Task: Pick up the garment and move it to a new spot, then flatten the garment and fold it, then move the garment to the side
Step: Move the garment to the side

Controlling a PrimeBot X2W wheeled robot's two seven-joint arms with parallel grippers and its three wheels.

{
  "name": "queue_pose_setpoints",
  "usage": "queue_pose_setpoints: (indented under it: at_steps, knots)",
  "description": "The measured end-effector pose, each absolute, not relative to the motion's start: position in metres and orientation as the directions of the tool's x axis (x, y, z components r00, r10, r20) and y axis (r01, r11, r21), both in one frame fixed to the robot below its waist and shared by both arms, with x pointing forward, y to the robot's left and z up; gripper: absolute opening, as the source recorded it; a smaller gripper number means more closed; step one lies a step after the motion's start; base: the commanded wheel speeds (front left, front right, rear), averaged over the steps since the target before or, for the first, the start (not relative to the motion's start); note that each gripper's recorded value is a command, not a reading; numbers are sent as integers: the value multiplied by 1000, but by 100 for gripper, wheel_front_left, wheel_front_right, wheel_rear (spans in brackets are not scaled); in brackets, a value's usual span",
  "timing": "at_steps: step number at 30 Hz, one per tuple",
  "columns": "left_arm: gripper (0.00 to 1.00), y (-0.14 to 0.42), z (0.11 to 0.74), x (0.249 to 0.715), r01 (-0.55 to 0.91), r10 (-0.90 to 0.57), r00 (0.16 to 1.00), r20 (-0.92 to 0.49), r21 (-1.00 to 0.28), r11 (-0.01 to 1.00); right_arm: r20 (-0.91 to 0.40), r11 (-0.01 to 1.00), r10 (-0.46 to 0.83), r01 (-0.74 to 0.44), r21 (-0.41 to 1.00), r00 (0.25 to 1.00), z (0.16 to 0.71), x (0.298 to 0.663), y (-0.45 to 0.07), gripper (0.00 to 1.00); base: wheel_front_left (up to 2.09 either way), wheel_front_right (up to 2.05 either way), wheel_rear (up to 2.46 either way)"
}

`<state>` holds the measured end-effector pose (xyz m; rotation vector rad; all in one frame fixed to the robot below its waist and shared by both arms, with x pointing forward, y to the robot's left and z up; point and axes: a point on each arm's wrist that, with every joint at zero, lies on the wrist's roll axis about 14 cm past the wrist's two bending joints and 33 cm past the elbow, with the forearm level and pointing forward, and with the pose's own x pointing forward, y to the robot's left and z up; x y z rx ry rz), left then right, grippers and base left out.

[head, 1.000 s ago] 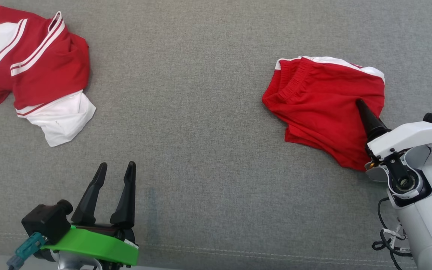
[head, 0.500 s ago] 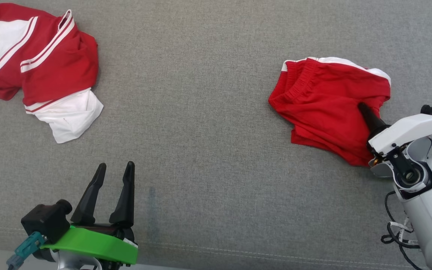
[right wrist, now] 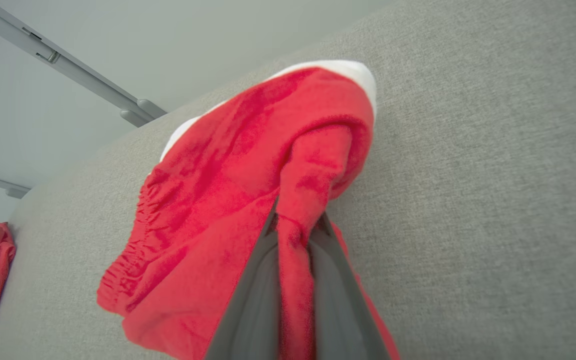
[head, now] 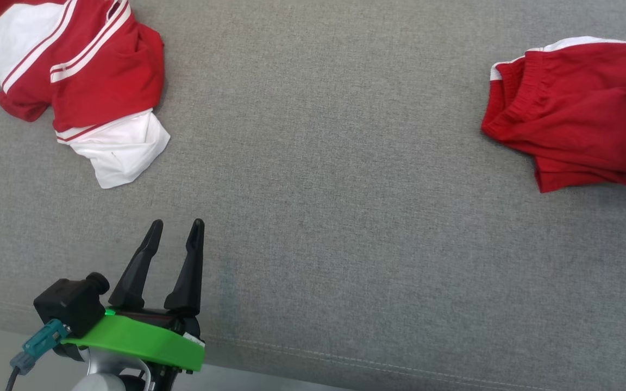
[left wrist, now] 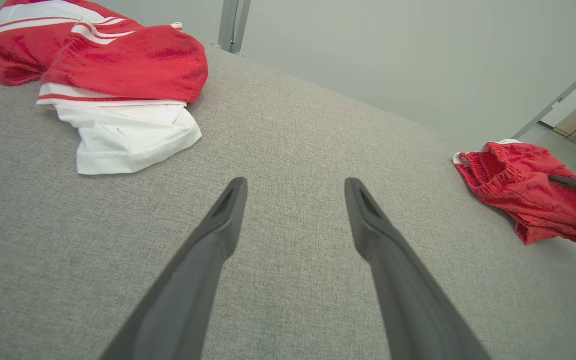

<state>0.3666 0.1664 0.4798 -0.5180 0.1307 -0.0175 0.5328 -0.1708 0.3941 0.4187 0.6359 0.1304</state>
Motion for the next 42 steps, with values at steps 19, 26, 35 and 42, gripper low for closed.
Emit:
queue_pose_setpoints:
  at_steps: [19,26,35,42]
  knots:
    - [100,228,461,376,-181,109,977,-184,-438,881,-586,909,257,13,416,768,377,578,-169,0,0,0,0]
    - [100,229,451,387,-167,86,976,-202,-424,890,-596,890,218,93,446,773,372,568,-193,0,0,0,0]
    - [100,209,446,408,-75,-17,978,-208,-426,901,-614,881,131,192,432,778,369,550,-236,0,0,0,0]
    - [100,198,433,421,-40,-68,969,-238,-422,906,-625,872,92,240,426,775,361,536,-257,0,0,0,0]
